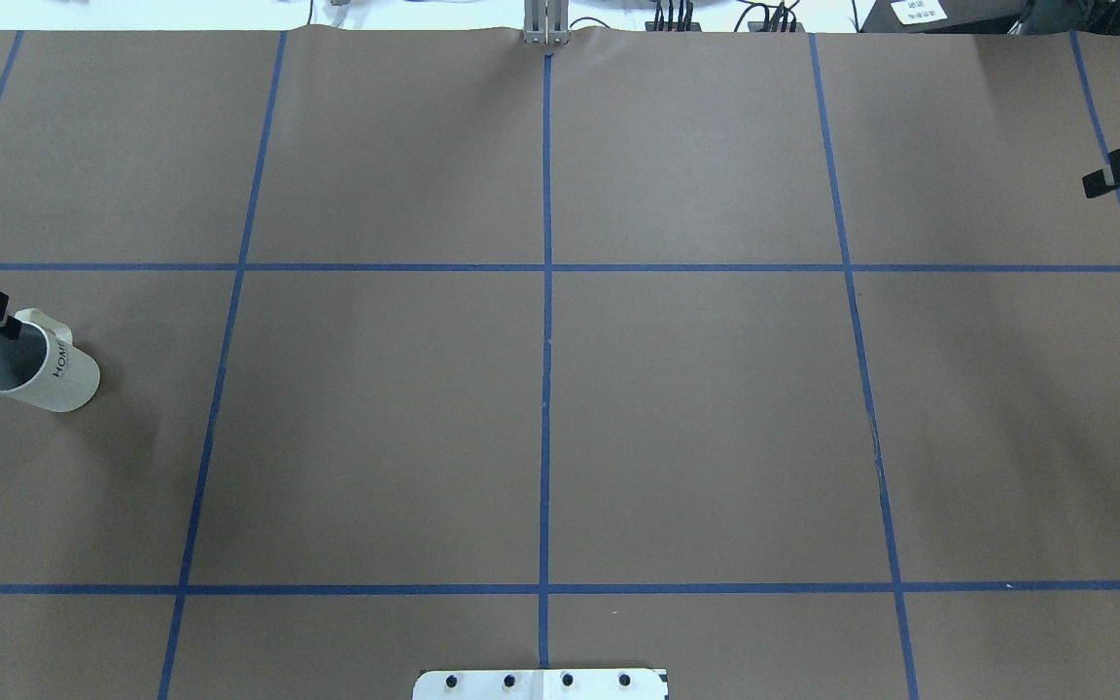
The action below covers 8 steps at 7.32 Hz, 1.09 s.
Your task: Left arm hands cup to right arm to dump lemon
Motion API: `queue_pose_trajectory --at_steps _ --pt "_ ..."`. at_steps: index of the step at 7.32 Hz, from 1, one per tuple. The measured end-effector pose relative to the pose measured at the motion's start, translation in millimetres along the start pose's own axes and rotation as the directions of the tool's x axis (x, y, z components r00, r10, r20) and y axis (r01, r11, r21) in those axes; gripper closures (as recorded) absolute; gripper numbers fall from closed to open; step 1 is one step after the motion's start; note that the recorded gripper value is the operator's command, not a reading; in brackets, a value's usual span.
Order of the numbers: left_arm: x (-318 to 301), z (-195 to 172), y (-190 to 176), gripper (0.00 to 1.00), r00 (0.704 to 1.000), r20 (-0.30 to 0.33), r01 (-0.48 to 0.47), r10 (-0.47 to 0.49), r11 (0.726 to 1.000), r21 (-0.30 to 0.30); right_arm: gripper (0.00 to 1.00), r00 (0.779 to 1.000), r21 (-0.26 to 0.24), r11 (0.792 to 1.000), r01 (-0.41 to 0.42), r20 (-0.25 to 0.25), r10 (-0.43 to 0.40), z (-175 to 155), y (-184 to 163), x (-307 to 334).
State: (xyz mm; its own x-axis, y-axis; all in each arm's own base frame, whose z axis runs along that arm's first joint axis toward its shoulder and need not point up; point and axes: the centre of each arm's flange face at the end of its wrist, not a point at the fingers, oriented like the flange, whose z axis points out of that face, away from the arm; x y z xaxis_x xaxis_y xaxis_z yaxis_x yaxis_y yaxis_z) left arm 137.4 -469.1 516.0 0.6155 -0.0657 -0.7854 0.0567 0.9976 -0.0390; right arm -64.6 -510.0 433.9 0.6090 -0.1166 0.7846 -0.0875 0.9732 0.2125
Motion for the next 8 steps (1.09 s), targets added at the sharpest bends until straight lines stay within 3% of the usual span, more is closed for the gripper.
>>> queue_pose_trajectory --at_steps 2,3,8 --pt "-26 -48 -16 0.0 1.0 0.011 -0.028 0.027 0.997 0.074 0.0 0.995 -0.06 0.994 -0.087 -0.055 0.083 3 5 25" --pt "-46 -66 -23 0.0 0.997 0.042 -0.072 0.069 0.994 0.079 0.0 0.994 -0.082 0.993 -0.09 -0.075 0.084 4 15 47" --pt "-143 -87 -54 0.0 0.988 0.111 -0.108 0.103 0.993 0.037 0.0 0.994 -0.174 0.985 0.022 -0.097 -0.039 -2 85 161"
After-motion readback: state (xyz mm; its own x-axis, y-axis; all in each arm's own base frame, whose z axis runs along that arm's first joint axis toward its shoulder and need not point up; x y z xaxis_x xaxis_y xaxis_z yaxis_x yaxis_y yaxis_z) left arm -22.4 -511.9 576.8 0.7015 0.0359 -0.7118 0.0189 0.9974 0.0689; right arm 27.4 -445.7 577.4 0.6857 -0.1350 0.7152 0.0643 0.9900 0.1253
